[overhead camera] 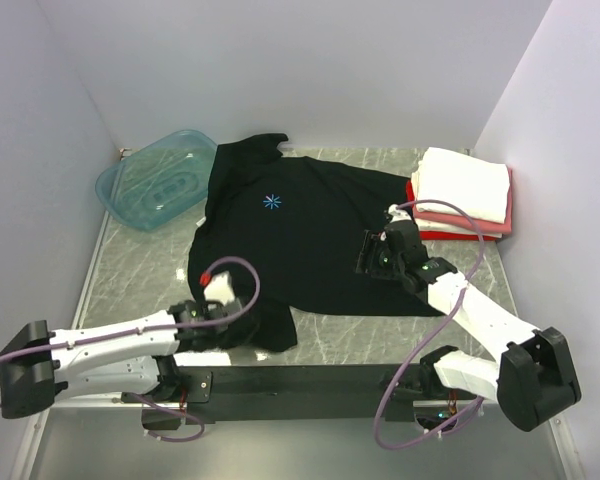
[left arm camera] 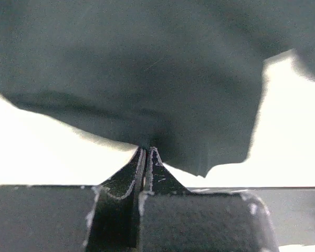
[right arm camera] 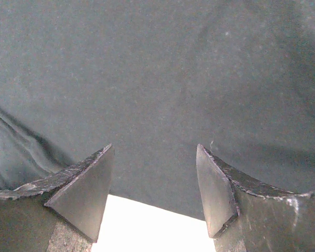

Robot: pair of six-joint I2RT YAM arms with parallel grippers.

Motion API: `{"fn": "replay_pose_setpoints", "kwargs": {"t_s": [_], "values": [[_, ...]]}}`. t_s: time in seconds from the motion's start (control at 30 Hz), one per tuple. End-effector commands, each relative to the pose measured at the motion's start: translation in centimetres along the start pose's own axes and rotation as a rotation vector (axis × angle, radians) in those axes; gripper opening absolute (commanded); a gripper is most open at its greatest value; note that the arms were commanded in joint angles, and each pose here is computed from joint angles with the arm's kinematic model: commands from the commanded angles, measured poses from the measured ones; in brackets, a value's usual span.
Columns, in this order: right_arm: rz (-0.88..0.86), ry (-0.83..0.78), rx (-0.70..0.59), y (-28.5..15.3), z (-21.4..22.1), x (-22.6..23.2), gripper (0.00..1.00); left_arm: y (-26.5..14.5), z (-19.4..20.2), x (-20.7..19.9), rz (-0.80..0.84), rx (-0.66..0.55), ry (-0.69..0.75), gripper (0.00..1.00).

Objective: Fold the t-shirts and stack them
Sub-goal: Fold the tshirt

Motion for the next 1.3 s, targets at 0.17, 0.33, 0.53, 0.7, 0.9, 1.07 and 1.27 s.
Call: {"fn": "replay_pose_setpoints", "kwargs": {"t_s": [0.17,0.33,0.53,0.7,0.9,1.07,1.27], "values": [[0.168,0.06,0.001,-1.2,0.7,-2.2,0.7,-6.0,-6.5,-10.3,0.353,-0.21,0.071,0.0],[0.294,0.159,0.068,-1.1,3.2,-4.5,0.71,-6.5,-7.7,-10.3,0.386,-0.231,0.084,0.0],[0.324,0.305,0.099,-1.4,4.8,-5.9,0.71,-6.4,-8.6,-9.5,0.422,-0.24,0.124,0.0],[0.458,0.348,0.138,-2.7,5.1,-7.4,0.72,-6.2,-8.7,-9.0,0.445,-0.239,0.199,0.0],[0.595,0.419,0.191,-4.4,6.2,-8.8,0.72,-5.6,-8.0,-9.0,0.499,-0.2,0.258,0.0],[0.591,0.501,0.296,-4.4,7.8,-9.0,0.71,-5.6,-7.3,-9.5,0.556,-0.155,0.29,0.0],[0.703,0.524,0.318,-4.5,8.3,-10.2,0.71,-6.8,-7.4,-10.0,0.61,-0.151,0.301,0.0]]}}
Point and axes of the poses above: each gripper's point midway between its finger pads, its own y axis out along the fingers, its own x axis along the line the jaws close on, z = x × y, the point moved 6 cm from there along -y, back along the fingers, and after that the axes turned 15 degrees about -y, right-handed, at the moved point
